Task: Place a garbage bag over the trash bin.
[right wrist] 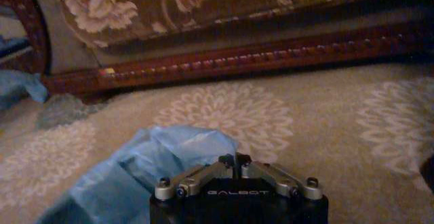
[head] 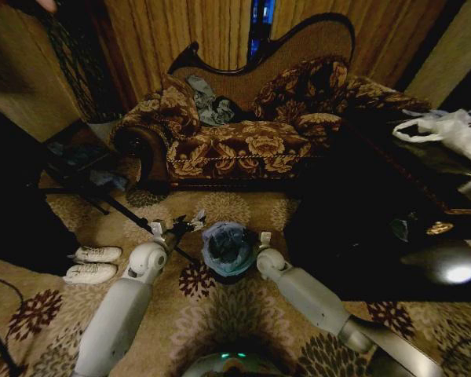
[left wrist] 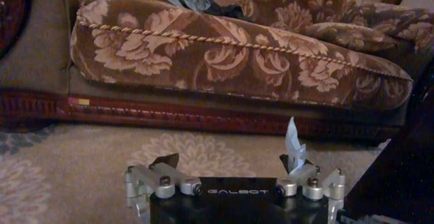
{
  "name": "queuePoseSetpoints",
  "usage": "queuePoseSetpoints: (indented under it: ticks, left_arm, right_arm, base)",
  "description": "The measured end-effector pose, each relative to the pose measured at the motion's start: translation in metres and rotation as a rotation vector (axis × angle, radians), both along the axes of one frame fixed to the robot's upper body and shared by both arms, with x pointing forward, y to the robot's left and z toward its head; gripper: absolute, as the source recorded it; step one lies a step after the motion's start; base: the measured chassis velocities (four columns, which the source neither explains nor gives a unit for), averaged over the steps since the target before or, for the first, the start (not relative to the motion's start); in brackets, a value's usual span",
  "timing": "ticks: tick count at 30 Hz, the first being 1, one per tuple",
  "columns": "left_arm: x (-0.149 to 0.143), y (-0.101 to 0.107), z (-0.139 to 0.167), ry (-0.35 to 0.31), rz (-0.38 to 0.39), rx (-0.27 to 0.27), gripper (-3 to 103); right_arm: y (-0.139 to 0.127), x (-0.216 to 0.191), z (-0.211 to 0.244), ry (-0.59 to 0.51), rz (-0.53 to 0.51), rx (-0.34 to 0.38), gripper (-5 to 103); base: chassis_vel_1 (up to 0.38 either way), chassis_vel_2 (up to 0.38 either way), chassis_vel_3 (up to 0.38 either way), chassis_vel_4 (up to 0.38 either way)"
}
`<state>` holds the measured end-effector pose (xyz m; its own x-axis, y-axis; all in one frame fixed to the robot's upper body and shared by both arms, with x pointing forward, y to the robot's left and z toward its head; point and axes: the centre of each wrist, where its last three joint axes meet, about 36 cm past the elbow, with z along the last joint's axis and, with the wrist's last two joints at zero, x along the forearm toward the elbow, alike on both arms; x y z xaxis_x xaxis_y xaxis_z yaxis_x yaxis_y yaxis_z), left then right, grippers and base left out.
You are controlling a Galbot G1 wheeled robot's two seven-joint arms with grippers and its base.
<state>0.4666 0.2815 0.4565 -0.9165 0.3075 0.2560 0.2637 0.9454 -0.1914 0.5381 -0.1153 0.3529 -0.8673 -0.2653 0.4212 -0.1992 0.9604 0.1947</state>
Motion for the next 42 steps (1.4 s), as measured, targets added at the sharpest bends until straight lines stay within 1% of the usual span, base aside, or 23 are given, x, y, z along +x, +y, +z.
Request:
queuePoseSetpoints:
  ticks: [2, 3, 5, 11, 13, 17, 22, 23, 24, 27, 28, 29, 30, 31, 33, 34, 37, 39, 42]
  left_arm:
    - [-0.001, -0.001, -0.002, -0.007, 0.000, -0.001, 100]
    - [-0.004, -0.002, -0.005, -0.017, 0.000, -0.006, 100]
    - [-0.006, -0.002, -0.006, -0.028, 0.002, -0.010, 100]
    - [-0.008, -0.001, -0.003, -0.044, 0.006, -0.011, 100]
    - [-0.008, -0.001, -0.002, -0.050, 0.006, -0.014, 100]
    - [-0.008, 0.000, -0.001, -0.056, 0.007, -0.015, 100]
    - [-0.005, -0.002, 0.000, -0.057, 0.010, -0.019, 100]
    - [-0.004, -0.002, -0.001, -0.056, 0.010, -0.020, 100]
    - [-0.004, -0.002, -0.001, -0.056, 0.010, -0.020, 100]
    - [-0.001, -0.005, -0.002, -0.048, 0.013, -0.020, 100]
    - [-0.001, -0.005, -0.002, -0.048, 0.013, -0.020, 100]
    - [-0.001, -0.006, -0.003, -0.047, 0.017, -0.020, 100]
    - [-0.001, -0.007, -0.003, -0.046, 0.020, -0.020, 100]
    - [-0.001, -0.007, -0.002, -0.047, 0.020, -0.021, 100]
    - [-0.003, -0.009, 0.000, -0.052, 0.019, -0.021, 100]
    - [-0.003, -0.009, 0.000, -0.052, 0.019, -0.021, 100]
    - [-0.006, -0.010, 0.001, -0.055, 0.018, -0.023, 100]
    - [-0.007, -0.009, 0.000, -0.054, 0.019, -0.024, 100]
    - [-0.008, -0.009, -0.002, -0.057, 0.025, -0.027, 100]
  right_arm:
    - [-0.002, 0.006, -0.003, 0.007, -0.007, -0.008, 0]
    - [-0.006, 0.019, -0.011, 0.019, -0.001, -0.023, 0]
    - [-0.010, 0.025, -0.019, 0.030, 0.016, -0.033, 0]
    - [-0.017, 0.026, -0.032, 0.033, 0.059, -0.039, 0]
    - [-0.023, 0.027, -0.038, 0.034, 0.085, -0.040, 0]
    - [-0.030, 0.027, -0.040, 0.037, 0.099, -0.033, 0]
    - [-0.033, 0.020, -0.029, 0.066, 0.103, -0.005, 0]
    - [-0.033, 0.018, -0.027, 0.074, 0.099, 0.002, 5]
    - [-0.033, 0.018, -0.027, 0.074, 0.099, 0.002, 5]
    - [-0.026, 0.010, -0.016, 0.104, 0.088, 0.042, 21]
    - [-0.026, 0.010, -0.016, 0.104, 0.088, 0.042, 21]
    - [-0.024, 0.010, -0.013, 0.116, 0.087, 0.060, 27]
    - [-0.025, 0.012, -0.012, 0.128, 0.085, 0.069, 32]
    - [-0.026, 0.015, -0.011, 0.139, 0.083, 0.077, 32]
    - [-0.030, 0.023, -0.011, 0.162, 0.082, 0.089, 43]
    - [-0.030, 0.023, -0.011, 0.162, 0.082, 0.089, 43]
    - [-0.036, 0.033, -0.008, 0.190, 0.097, 0.108, 59]
    - [-0.036, 0.035, -0.006, 0.192, 0.098, 0.113, 59]
    - [-0.032, 0.043, 0.003, 0.189, 0.074, 0.125, 76]
  base:
    - [0.000, 0.000, 0.000, 0.000]
    - [0.000, 0.000, 0.000, 0.000]
    - [0.000, 0.000, 0.000, 0.000]
    - [0.000, 0.000, 0.000, 0.000]
    - [0.000, 0.000, 0.000, 0.000]
    - [0.000, 0.000, 0.000, 0.000]
    - [0.000, 0.000, 0.000, 0.000]
    - [0.000, 0.000, 0.000, 0.000]
    - [0.000, 0.000, 0.000, 0.000]
    - [0.000, 0.000, 0.000, 0.000]
    - [0.000, 0.000, 0.000, 0.000]
    - [0.000, 0.000, 0.000, 0.000]
    - [0.000, 0.000, 0.000, 0.000]
    - [0.000, 0.000, 0.000, 0.000]
    - [0.000, 0.000, 0.000, 0.000]
    - [0.000, 0.000, 0.000, 0.000]
    - [0.000, 0.000, 0.000, 0.000]
    - [0.000, 0.000, 0.000, 0.000]
    - [0.000, 0.000, 0.000, 0.000]
